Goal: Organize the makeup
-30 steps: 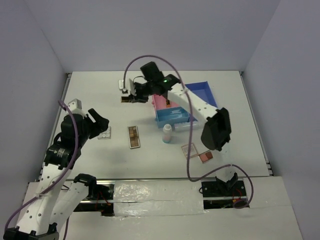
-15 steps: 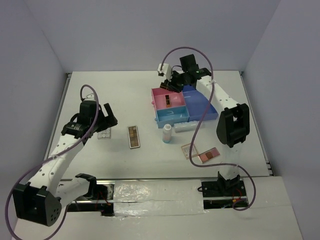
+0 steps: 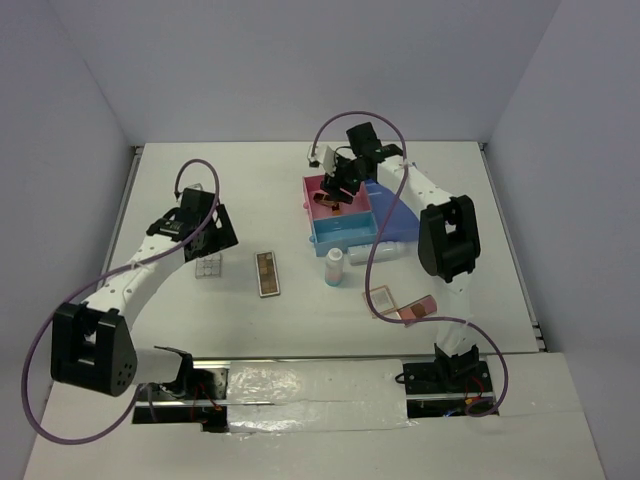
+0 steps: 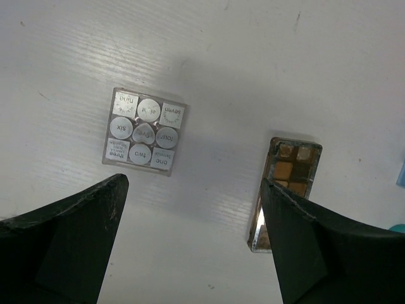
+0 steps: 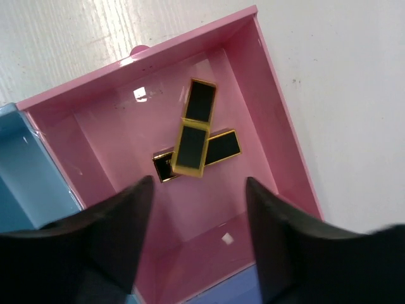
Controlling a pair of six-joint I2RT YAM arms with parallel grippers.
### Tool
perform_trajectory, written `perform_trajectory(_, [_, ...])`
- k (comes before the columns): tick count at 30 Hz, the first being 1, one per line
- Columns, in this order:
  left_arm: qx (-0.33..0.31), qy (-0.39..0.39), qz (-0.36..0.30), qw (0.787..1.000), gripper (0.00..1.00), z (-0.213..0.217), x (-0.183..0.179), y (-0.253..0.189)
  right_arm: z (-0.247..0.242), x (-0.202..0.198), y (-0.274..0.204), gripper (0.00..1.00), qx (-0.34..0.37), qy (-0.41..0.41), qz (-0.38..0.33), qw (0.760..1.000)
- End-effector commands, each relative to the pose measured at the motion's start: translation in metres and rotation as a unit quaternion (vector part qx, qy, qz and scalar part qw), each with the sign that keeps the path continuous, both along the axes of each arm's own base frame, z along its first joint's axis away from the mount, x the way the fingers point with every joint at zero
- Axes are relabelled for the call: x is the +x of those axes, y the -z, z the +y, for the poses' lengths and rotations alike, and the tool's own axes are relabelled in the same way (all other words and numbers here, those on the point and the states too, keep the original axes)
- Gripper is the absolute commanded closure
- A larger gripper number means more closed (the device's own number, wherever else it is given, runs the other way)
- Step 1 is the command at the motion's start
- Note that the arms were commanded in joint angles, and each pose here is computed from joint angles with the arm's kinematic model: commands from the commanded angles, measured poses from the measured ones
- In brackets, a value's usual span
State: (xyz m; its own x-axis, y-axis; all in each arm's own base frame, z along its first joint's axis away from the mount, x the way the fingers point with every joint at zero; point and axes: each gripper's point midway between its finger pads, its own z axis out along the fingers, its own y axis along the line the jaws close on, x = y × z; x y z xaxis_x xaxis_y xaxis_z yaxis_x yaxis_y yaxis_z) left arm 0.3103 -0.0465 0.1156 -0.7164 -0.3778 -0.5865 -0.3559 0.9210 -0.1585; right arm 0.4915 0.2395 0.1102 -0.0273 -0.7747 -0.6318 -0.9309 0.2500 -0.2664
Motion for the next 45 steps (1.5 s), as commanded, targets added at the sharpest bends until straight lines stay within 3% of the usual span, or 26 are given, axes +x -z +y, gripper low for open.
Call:
perform_trajectory(1, [0.027, -0.014, -0.006, 1.000, 0.02, 0.010, 0.016, -0.007, 0.006, 0.006, -0.026, 0.29, 0.019, 0.003, -0.027, 0.999])
perform_trajectory(3, [0.030, -0.019, 0.001, 0.999, 0.02, 0.013, 0.019, -0.004, 0.005, 0.003, -0.040, 0.22, 0.033, 0.011, -0.035, 0.999])
perform_trajectory(4, [0.034, -0.023, 0.018, 0.999, 0.02, 0.015, 0.018, 0.004, 0.003, 0.002, -0.048, 0.01, 0.045, 0.017, -0.035, 0.998])
perform_trajectory(5, [0.040, -0.031, 0.021, 0.999, 0.02, 0.019, 0.020, 0.004, 0.001, -0.003, -0.050, 0.01, 0.058, 0.032, -0.023, 0.998])
perform_trajectory(9, [0.054, -0.038, 0.073, 0.995, 0.01, 0.026, 0.015, 0.026, -0.011, -0.017, -0.121, 0.00, 0.137, 0.070, -0.051, 0.987])
perform_trajectory(17, [0.050, -0.033, 0.125, 0.990, 0.01, 0.030, 0.002, 0.061, -0.031, -0.083, -0.155, 0.04, 0.242, 0.051, 0.044, 0.968])
perform_trajectory(25, [0.034, -0.014, 0.137, 0.990, 0.00, 0.032, 0.005, 0.076, -0.042, -0.123, -0.143, 0.07, 0.258, 0.052, 0.064, 0.963])
perform_trajectory(39, [0.037, -0.002, 0.168, 0.985, 0.01, 0.048, 0.016, 0.096, -0.042, -0.136, -0.142, 0.07, 0.276, 0.063, 0.073, 0.956])
perform_trajectory(45, [0.019, 0.004, 0.178, 0.984, 0.07, 0.045, 0.010, 0.105, -0.043, -0.139, -0.142, 0.07, 0.277, 0.067, 0.068, 0.956])
